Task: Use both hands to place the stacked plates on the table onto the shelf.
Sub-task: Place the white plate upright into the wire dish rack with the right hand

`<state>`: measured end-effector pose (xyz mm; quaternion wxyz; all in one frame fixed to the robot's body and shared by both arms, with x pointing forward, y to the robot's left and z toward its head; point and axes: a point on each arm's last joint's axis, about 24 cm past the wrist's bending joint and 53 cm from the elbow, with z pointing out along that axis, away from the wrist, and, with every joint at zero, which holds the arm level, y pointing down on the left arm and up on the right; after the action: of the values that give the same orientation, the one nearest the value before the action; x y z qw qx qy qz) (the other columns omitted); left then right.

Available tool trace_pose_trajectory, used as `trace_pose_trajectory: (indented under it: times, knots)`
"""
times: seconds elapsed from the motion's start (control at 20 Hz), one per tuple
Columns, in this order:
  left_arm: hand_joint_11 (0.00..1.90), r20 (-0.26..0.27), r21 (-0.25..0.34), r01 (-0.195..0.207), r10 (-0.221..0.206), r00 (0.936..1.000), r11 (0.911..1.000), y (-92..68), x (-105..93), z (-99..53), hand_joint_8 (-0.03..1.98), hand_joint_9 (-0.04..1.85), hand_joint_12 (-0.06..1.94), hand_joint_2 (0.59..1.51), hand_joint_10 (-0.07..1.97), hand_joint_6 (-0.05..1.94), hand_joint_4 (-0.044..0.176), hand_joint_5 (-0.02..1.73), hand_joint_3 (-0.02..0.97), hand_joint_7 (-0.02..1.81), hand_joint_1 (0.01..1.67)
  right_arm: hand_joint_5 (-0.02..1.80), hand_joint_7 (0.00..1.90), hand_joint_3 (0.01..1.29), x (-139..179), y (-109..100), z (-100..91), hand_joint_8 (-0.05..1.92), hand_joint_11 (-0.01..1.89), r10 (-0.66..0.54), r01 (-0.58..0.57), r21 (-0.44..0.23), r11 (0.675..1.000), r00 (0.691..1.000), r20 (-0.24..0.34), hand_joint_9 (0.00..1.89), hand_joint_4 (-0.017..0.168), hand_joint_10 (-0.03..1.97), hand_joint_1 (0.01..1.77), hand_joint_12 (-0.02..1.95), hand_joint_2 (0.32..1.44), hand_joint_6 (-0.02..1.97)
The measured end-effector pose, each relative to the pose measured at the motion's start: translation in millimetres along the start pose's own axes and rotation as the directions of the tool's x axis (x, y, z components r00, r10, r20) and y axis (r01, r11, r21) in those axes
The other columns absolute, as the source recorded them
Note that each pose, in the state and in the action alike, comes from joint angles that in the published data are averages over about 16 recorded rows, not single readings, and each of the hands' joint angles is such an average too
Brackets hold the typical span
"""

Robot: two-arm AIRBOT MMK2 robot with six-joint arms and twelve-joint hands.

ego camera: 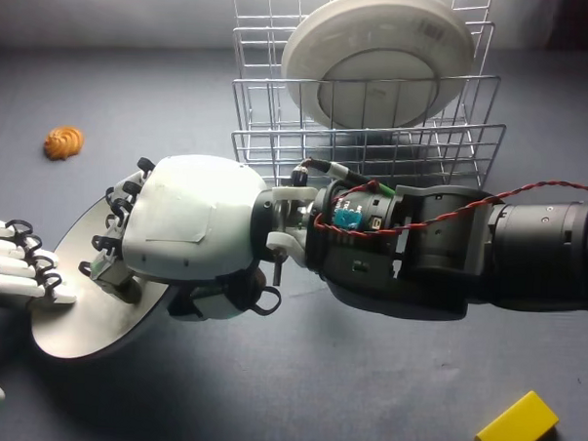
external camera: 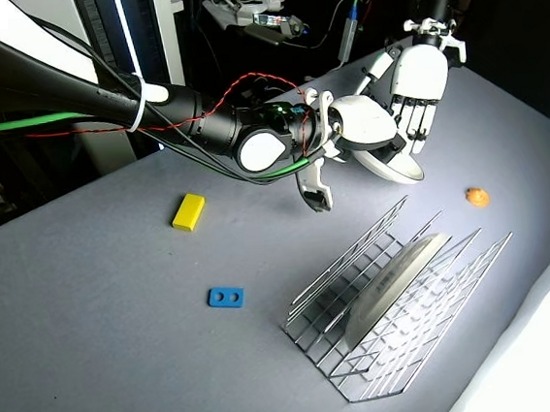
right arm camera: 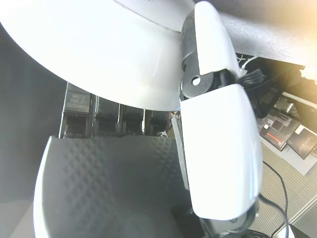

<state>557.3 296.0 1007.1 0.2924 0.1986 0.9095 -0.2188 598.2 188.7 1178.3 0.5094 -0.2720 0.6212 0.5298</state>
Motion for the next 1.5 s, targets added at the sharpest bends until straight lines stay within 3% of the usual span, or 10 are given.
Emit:
trace_pose_trajectory:
  times: [0.35,0.8,1.1,1.5]
  knots:
    - [0.02,0.097,-0.016,0.001,0.0,0.9953,0.9999,6.6,-38.5,-12.3,-0.01,0.22,0.44,1.138,-0.01,-0.01,-0.002,0.25,0.018,0.25,0.02,0.81,0.86,0.01,-9.6,-1.9,-2.0,0.88,0.57,0.026,-0.026,-0.003,1.0,0.999,0.027,0.86,0.025,0.81,1.21,1.51,1.04,0.9]
    - [0.02,0.234,-0.035,-0.002,0.01,0.9721,0.9994,16.8,-91.2,-35.9,0.0,0.24,0.42,1.131,0.01,0.01,-0.001,0.27,0.018,0.28,0.02,0.87,0.93,0.01,-34.2,-7.0,-8.4,0.97,0.57,0.082,-0.082,-0.006,0.997,0.994,0.075,0.86,0.014,0.81,1.21,1.49,1.04,0.95]
    - [0.02,0.28,-0.046,-0.02,0.033,0.9594,0.9987,22.8,-110.4,-47.8,0.0,0.25,0.42,1.128,0.01,0.01,0.0,0.27,0.018,0.28,0.02,0.92,0.95,0.01,-50.3,-3.0,-13.0,1.0,0.58,0.101,-0.099,-0.02,0.995,0.99,0.098,0.87,0.007,0.81,1.21,1.48,1.04,1.0]
    - [0.02,0.311,-0.071,-0.061,0.081,0.947,0.9956,31.0,-126.8,-60.3,0.0,0.24,0.42,1.127,0.01,0.01,0.0,0.27,0.018,0.28,0.01,0.95,0.95,0.01,-65.5,13.9,-17.9,1.01,0.59,0.101,-0.094,-0.058,0.994,0.988,0.12,0.88,0.007,0.8,1.21,1.47,1.04,1.04]
